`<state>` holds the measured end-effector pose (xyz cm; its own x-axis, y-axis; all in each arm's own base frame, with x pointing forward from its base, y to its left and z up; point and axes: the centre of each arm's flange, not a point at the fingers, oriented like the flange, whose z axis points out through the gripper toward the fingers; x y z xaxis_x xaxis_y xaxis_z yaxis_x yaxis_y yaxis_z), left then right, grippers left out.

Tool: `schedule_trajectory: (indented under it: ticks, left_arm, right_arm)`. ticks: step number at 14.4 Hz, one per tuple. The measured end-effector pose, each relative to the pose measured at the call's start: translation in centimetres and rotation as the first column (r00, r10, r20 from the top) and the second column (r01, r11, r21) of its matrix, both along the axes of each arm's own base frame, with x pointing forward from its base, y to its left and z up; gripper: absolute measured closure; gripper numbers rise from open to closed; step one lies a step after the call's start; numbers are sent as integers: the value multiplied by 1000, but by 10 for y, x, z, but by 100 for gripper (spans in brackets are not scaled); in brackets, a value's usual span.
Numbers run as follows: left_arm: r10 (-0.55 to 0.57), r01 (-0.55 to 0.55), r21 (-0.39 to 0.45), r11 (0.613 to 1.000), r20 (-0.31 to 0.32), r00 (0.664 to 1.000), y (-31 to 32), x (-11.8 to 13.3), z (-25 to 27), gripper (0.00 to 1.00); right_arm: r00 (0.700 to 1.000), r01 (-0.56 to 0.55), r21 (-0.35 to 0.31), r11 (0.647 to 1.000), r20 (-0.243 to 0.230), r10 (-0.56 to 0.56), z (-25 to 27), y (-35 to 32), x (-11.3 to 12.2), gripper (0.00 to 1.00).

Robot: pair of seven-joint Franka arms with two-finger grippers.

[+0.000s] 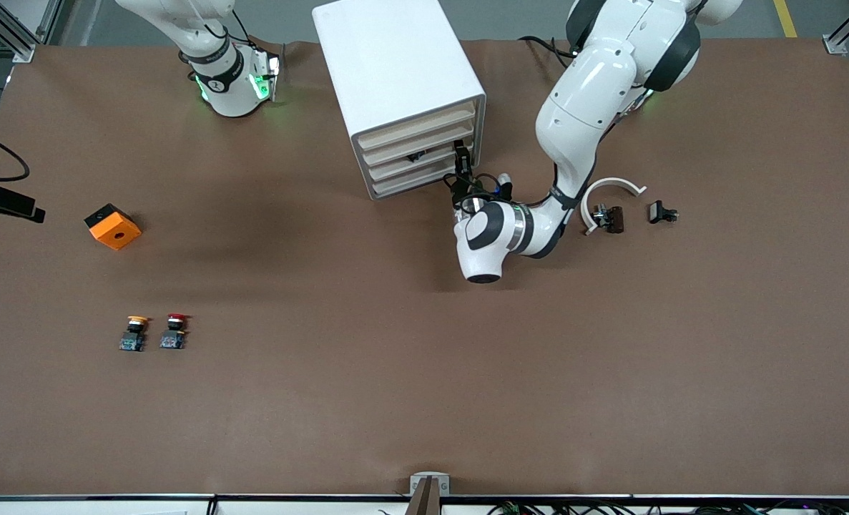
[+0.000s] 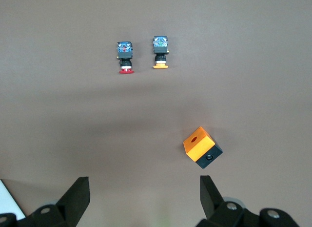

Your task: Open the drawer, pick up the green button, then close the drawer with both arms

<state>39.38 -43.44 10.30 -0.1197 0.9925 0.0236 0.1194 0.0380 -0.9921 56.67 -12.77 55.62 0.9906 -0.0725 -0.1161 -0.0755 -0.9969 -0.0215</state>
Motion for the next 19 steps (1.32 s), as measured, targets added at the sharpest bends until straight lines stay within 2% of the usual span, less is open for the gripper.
schedule_trajectory:
  ticks: [2, 6, 11, 14, 16, 18, 19]
  left_arm:
    - [17, -18, -4, 1000, -3, 1000, 1, 3, 0, 88]
    - [68, -68, -7, 998, -2, 998, 14, 20, 0, 88]
    - [173, -173, -19, 985, 11, 985, 42, 54, 1, 88]
    - [270, -270, -35, 962, 15, 963, 65, 80, 2, 88]
    - [333, -332, -44, 942, 21, 943, 82, 98, 2, 87]
    - [385, -383, -55, 922, 27, 923, 97, 114, 4, 88]
    - [405, -402, -60, 913, 32, 914, 103, 121, 5, 85]
  right_arm:
    - [1000, 12, 1, 1000, 0, -12, 0, 1, 0, 0]
    - [985, 169, -16, 985, -13, -170, -1, 15, 2, 0]
    - [943, 331, -31, 943, -18, -332, 0, 60, 9, 0]
    - [917, 399, -39, 916, 4, -399, 1, 121, 16, 0]
    - [887, 462, -44, 886, 25, -461, -2, 181, 19, 0]
    - [867, 499, -52, 865, 34, -498, -17, 244, 21, 0]
    - [858, 514, -52, 856, 33, -513, -28, 271, 22, 0]
